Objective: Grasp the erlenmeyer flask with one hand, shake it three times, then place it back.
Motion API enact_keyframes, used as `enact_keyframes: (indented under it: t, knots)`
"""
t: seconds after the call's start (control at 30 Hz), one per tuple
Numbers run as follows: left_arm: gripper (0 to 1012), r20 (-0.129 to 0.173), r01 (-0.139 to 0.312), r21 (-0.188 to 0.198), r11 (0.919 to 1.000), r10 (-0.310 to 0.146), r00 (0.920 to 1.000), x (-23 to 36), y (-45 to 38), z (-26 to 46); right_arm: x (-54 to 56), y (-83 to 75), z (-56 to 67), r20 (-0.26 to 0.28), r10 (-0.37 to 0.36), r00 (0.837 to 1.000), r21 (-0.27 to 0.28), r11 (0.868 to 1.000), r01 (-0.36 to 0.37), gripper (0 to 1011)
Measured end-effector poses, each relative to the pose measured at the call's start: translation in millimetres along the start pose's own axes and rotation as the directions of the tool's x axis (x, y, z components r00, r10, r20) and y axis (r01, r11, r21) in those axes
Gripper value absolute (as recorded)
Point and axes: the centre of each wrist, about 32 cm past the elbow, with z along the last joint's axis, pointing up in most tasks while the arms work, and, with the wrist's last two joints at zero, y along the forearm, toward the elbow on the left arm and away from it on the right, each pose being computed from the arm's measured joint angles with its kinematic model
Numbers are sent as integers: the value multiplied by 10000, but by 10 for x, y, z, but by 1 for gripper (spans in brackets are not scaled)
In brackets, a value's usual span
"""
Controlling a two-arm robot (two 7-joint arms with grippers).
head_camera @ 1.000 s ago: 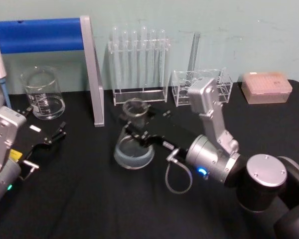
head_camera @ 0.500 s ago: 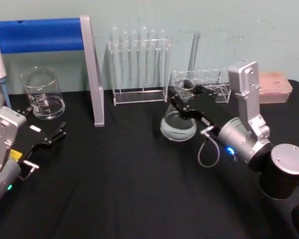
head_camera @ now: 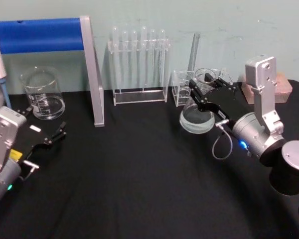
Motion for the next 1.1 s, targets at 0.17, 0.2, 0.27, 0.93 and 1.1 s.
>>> enact_keyframes:
  t: [0.17, 0.2, 0.27, 0.93, 1.1]
  knots:
    - [1001, 0, 1, -1, 10000, -1, 10000, 0, 0, 0, -77, 21, 5, -66, 446, 9990, 32, 9990, -446, 456]
    - [1001, 0, 1, -1, 10000, -1, 10000, 0, 0, 0, -91, 23, 6, -77, 533, 9986, 37, 9986, -532, 456]
    - [1001, 0, 0, 0, 10000, 0, 10000, 0, 0, 0, -146, 31, 11, -104, 840, 9964, 48, 9965, -840, 456]
    - [1001, -1, 1, 0, 10000, -1, 10000, 0, 0, 0, -631, 51, 52, -317, 3671, 9297, 227, 9301, -3665, 456]
    - [1001, 0, 1, 0, 10000, -1, 10000, 0, 0, 0, -719, 38, 71, -322, 4216, 9062, 280, 9067, -4208, 456]
